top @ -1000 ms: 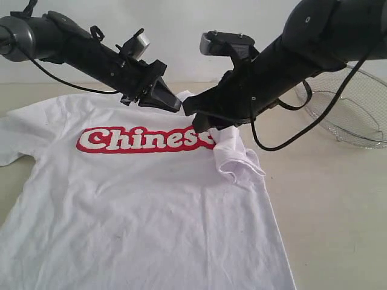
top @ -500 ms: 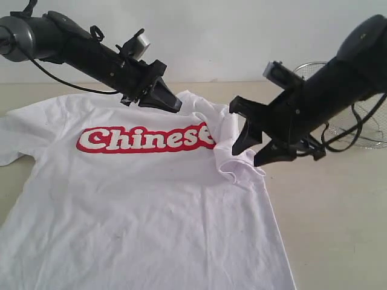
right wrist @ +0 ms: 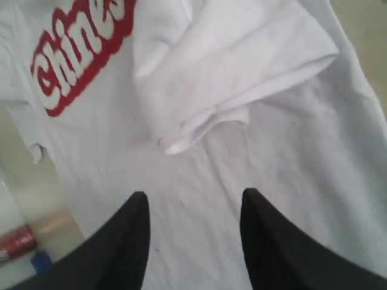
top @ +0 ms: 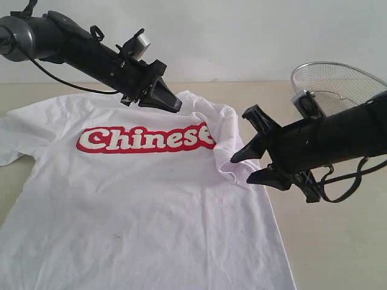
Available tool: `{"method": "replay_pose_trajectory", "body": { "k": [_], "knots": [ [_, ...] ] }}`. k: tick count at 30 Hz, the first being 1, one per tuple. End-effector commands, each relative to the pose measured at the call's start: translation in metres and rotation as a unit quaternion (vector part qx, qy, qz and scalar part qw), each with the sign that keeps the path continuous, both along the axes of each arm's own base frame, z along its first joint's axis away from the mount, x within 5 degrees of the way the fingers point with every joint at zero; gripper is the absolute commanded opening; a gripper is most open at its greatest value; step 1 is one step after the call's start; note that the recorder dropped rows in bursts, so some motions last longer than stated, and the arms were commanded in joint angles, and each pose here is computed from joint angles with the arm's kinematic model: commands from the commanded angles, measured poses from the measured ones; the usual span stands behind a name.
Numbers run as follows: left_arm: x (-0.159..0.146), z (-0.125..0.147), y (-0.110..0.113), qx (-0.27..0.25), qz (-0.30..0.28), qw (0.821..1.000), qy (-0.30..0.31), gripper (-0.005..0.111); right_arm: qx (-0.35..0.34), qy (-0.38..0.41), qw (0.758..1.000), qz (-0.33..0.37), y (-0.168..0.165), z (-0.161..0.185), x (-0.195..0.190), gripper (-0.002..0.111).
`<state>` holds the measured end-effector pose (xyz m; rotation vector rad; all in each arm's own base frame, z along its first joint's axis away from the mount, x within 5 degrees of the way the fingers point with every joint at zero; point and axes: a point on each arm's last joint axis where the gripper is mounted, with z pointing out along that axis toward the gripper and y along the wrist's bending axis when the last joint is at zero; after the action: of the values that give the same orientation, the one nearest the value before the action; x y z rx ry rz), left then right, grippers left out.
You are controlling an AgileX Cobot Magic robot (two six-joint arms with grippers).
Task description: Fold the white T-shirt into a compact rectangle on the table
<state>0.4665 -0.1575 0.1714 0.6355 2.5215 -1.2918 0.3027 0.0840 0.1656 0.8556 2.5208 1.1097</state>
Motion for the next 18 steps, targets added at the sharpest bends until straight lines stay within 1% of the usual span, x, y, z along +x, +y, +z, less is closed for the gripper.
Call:
{"method": "replay_pose_trajectory", "body": {
  "k": [1, 4, 13, 18],
  "knots": [
    [-0.002, 0.006, -0.002, -0.003, -0.002, 1.000, -0.001, 0.004, 0.023, -0.025, 0.998, -0.056, -0.005, 0.004, 0.005, 0.042],
    [-0.002, 0.006, -0.002, -0.004, -0.002, 1.000, -0.001, 0.004, 0.026, -0.020, 0.996, -0.086, -0.007, 0.004, 0.007, 0.042],
    [-0.002, 0.007, -0.003, -0.005, -0.003, 1.000, -0.002, 0.004, 0.048, 0.019, 0.990, -0.133, -0.009, -0.007, 0.000, 0.042],
    [-0.002, 0.007, -0.003, -0.005, -0.003, 1.000, -0.002, 0.004, 0.040, 0.027, 0.990, -0.134, -0.008, -0.012, -0.004, 0.042]
  ]
}}
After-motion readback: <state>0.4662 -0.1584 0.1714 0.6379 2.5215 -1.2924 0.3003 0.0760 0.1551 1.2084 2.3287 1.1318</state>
